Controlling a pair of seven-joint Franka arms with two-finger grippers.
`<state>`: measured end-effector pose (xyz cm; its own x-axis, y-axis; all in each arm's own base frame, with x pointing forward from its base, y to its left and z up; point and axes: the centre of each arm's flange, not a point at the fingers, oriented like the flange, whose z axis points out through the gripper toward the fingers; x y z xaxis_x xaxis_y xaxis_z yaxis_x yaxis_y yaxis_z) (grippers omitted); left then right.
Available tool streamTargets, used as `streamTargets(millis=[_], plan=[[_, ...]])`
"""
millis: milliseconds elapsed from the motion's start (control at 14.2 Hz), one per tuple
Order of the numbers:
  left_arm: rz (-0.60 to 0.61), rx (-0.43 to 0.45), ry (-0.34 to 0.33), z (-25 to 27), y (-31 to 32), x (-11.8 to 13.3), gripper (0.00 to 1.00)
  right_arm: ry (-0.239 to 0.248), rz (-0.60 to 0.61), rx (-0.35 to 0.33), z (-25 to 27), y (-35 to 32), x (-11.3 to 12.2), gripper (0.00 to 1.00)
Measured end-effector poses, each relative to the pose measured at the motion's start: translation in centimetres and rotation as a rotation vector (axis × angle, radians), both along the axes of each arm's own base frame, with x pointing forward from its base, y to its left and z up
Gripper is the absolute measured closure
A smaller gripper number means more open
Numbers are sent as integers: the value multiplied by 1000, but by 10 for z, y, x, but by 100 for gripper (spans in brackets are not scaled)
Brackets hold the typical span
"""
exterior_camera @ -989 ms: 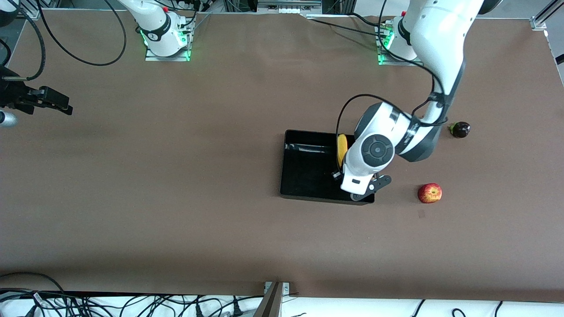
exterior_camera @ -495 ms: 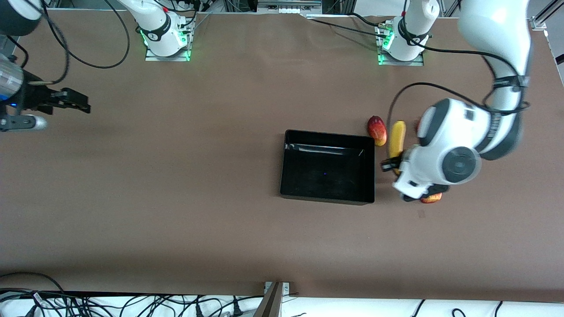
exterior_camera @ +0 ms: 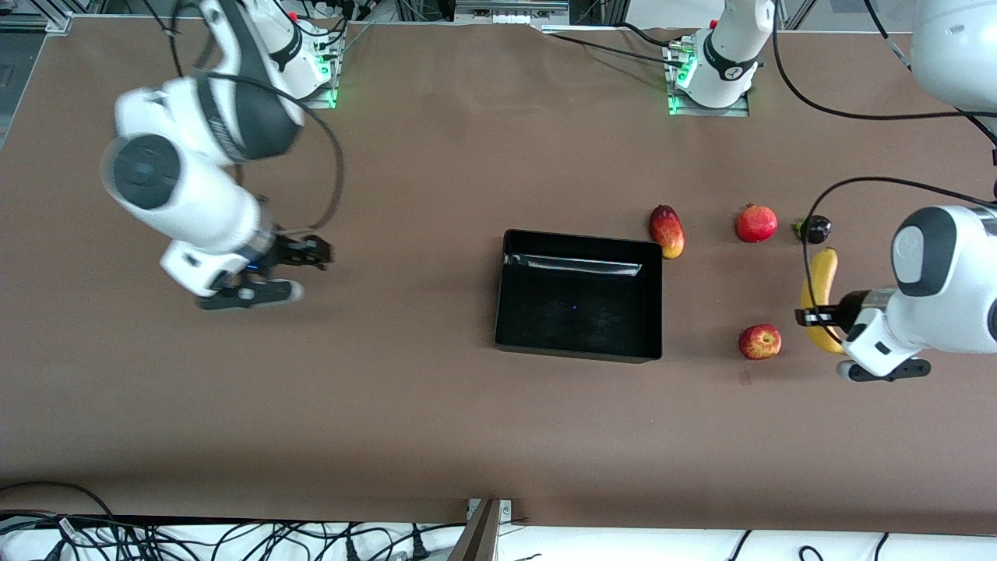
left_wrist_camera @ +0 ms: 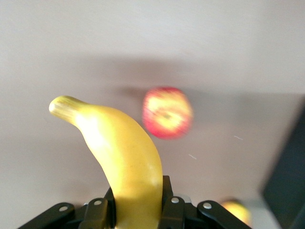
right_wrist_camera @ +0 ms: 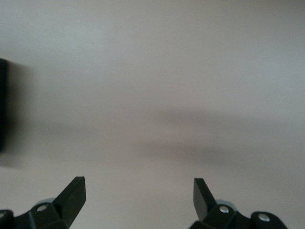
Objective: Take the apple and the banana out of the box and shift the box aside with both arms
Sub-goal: 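Place the banana beside the apple while the right gripper reaches the tray, then grasp the tray rim with the right gripper while the left gripper withdraws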
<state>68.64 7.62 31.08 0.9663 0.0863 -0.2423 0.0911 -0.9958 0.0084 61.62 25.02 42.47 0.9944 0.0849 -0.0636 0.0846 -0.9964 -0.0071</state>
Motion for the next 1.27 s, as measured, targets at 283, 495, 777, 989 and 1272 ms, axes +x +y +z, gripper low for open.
streamTargets(millis=[283, 495, 777, 989, 1272], plan=[[-49, 42, -33, -98, 19, 4, 64, -95, -132, 64, -52, 126, -26, 0], [-56, 41, -66, -140, 18, -2, 64, -119, -215, 96, -84, 183, -50, 0], [-68, 58, -80, -141, 21, -3, 58, -159, -272, 153, -127, 234, -75, 0], [-78, 82, -69, -138, 28, -4, 29, -178, -252, 180, -166, 258, -90, 16], [-65, 111, -18, -42, 31, -7, 0, -183, -253, 181, -186, 259, -89, 62]])
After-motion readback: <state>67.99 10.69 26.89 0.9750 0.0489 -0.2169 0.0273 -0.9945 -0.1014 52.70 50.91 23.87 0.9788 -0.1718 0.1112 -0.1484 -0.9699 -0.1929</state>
